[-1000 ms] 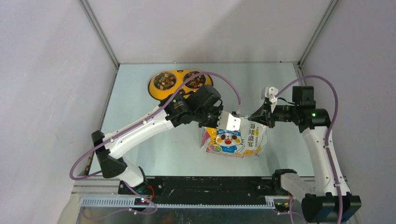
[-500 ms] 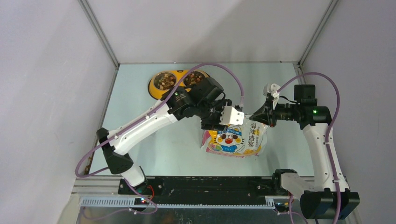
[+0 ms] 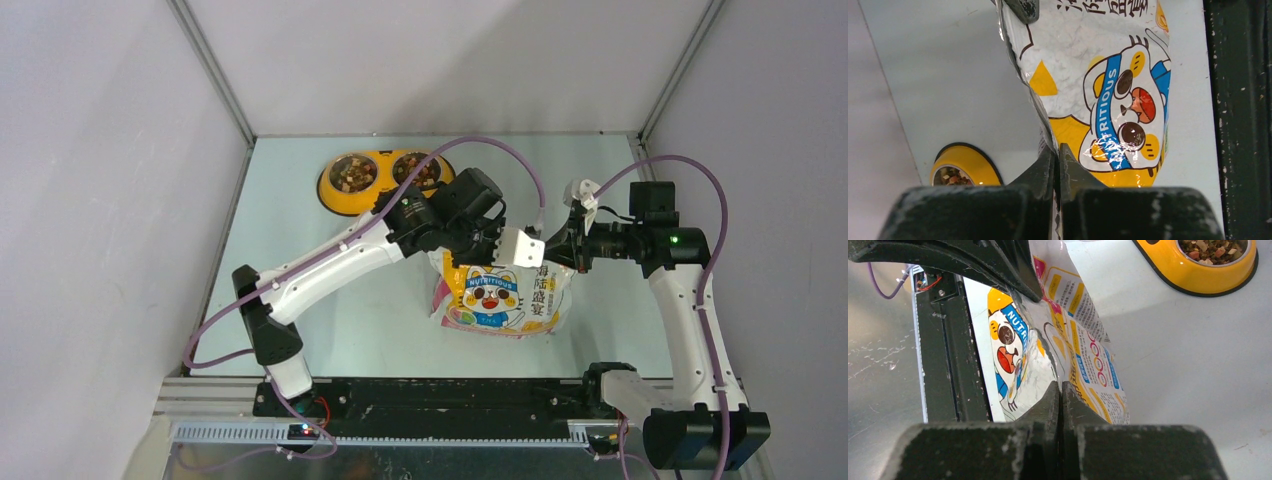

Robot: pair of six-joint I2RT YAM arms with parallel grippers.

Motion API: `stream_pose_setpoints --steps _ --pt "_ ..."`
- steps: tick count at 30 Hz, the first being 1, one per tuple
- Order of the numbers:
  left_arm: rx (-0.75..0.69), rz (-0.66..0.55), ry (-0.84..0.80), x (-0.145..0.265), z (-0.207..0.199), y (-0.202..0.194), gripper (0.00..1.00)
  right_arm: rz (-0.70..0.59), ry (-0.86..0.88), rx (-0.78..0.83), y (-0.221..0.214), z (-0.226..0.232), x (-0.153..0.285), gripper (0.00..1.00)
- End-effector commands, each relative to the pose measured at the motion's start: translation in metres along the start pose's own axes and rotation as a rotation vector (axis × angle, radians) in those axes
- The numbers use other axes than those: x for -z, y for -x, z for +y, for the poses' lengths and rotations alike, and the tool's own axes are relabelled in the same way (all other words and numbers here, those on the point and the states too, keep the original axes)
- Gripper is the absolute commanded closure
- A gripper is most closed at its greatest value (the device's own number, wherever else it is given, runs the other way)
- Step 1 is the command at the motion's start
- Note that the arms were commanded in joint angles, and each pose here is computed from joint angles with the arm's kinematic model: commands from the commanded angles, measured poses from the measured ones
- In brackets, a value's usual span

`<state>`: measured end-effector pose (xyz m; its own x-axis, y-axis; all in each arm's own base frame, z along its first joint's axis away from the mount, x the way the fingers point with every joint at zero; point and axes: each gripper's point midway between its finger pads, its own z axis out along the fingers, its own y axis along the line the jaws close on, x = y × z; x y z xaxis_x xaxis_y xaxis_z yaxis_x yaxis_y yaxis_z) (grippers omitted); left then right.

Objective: Serve the pet food
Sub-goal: Close the pet food bag at the center of the board.

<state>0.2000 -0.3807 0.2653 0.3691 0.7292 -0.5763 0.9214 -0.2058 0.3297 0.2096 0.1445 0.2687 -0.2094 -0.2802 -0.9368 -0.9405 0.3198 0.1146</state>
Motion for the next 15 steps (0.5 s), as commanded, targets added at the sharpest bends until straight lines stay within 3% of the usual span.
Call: stream_pose_setpoints --steps 1,13,14,15 --pt "-0.001 -0.036 0.013 0.005 0.0 0.011 0.99 -0.069 0.03 0.065 0.025 0.005 0.002 1.0" --pt "-0.006 -0.103 -0.008 0.024 -0.001 0.028 1.0 -0.099 0.109 0.092 0.023 0.026 0.004 1.0" --pt "0.016 -0.101 0.008 0.024 0.002 0.027 0.94 -0.098 0.134 0.068 0.022 0.032 0.005 1.0" --pt "0.025 -0.115 0.027 0.023 0.008 0.03 0.7 -0.1 0.143 0.095 0.022 0.034 0.005 1.0"
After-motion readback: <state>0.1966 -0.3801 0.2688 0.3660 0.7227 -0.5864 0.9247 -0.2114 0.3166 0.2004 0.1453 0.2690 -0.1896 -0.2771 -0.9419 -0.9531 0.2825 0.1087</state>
